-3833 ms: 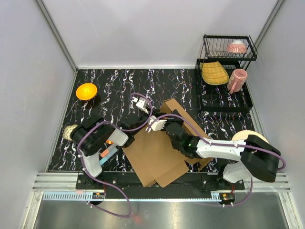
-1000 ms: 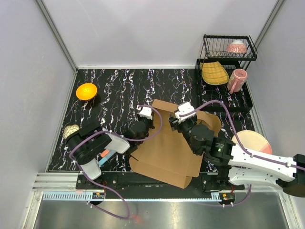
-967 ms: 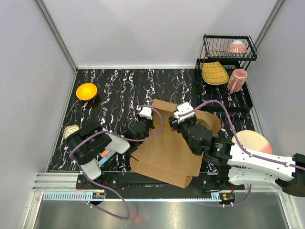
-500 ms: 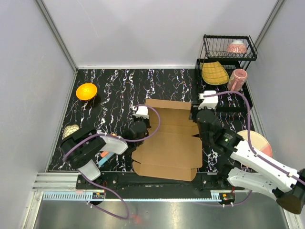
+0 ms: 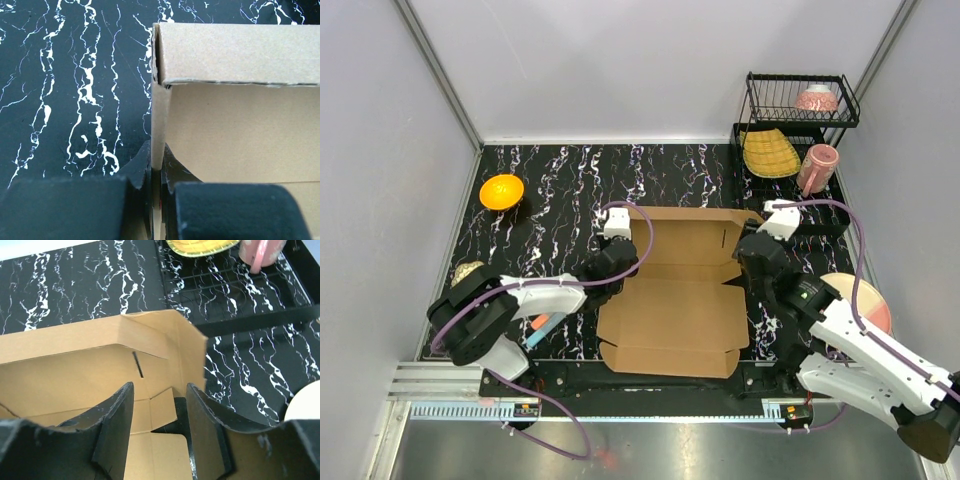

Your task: Fold the paper box

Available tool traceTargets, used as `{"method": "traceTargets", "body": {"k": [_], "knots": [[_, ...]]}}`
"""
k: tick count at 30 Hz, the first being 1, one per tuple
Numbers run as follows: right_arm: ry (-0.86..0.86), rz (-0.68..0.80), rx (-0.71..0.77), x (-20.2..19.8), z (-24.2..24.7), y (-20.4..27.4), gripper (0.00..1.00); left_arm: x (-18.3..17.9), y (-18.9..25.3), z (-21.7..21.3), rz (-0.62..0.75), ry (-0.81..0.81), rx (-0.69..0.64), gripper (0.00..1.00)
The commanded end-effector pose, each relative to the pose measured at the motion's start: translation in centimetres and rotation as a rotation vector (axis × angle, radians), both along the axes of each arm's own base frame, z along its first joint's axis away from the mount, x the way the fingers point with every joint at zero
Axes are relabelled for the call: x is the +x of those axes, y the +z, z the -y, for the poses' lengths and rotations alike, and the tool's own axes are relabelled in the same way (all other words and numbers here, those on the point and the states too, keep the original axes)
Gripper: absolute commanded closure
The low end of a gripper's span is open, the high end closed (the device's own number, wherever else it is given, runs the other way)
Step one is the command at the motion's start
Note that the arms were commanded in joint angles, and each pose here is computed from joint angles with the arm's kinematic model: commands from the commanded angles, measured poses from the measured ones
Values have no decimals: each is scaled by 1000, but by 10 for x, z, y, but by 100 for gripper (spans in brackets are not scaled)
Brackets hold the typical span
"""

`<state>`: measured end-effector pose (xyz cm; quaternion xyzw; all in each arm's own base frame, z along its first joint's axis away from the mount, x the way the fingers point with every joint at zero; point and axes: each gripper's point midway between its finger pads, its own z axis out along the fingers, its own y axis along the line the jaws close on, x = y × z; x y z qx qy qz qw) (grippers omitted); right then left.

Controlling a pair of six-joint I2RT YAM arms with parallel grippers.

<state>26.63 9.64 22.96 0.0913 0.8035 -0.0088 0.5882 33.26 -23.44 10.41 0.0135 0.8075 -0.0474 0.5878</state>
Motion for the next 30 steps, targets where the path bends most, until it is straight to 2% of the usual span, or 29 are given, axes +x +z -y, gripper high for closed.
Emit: {"method": "traceTargets", "body": {"k": [1,5,9,23,27,28,30], "knots": [[-121,-17,128,-5,18,-18,48,-22,-37,-29,-105,14,95,100],[-202,-47,170,-5,35,-41,42,-24,-41,-31,-114,20,102,100],[-267,-90,216,2,54,-63,42,-26,-40,-33,-109,19,98,100],[-188,-52,200,28,40,-70,42,-26,-39,-33,-103,10,119,100],[-179,-81,180,32,39,-83,60,-26,-39,-32,-103,8,120,100],[-170,-91,179,32,37,-86,69,-26,-40,-32,-105,7,125,100],[-169,-105,169,30,39,-93,74,-26,-38,-32,-101,8,122,100]]}}
